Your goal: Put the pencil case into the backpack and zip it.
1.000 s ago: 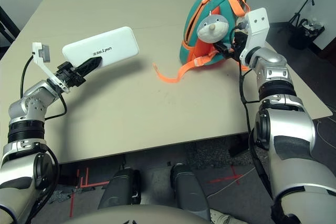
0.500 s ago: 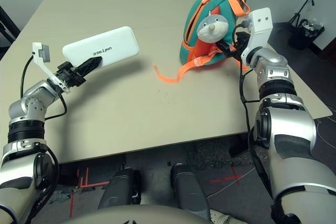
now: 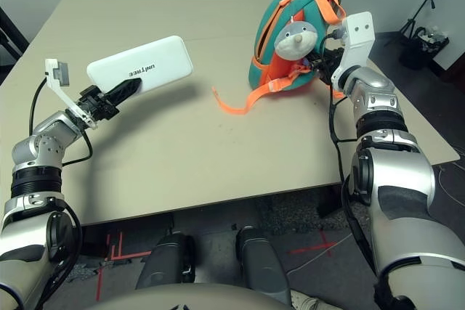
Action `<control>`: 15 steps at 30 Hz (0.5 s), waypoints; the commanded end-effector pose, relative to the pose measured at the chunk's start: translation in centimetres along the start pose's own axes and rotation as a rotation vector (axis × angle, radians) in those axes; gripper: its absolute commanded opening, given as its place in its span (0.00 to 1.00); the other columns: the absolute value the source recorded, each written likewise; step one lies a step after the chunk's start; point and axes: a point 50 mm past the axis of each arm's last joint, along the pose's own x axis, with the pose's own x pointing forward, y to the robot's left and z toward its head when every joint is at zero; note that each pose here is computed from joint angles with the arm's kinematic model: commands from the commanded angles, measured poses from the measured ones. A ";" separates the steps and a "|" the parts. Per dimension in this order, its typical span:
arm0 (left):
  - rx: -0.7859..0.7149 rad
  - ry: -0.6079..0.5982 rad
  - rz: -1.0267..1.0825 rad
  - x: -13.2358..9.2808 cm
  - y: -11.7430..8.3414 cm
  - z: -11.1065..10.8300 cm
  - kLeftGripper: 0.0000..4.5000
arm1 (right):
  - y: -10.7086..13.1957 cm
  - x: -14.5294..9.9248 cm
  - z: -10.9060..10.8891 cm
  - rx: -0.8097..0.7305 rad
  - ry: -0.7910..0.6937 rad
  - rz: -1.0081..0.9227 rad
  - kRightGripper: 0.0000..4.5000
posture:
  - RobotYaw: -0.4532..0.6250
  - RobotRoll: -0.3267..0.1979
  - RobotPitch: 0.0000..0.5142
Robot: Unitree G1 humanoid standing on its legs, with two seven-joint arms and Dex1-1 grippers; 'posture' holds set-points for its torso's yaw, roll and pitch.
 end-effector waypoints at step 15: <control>0.051 -0.060 -0.004 0.7 0.0 2.0 0.70 | 4.6 -1.3 6.5 0.035 -0.276 0.502 0.00 | 0.36 0.62 0.11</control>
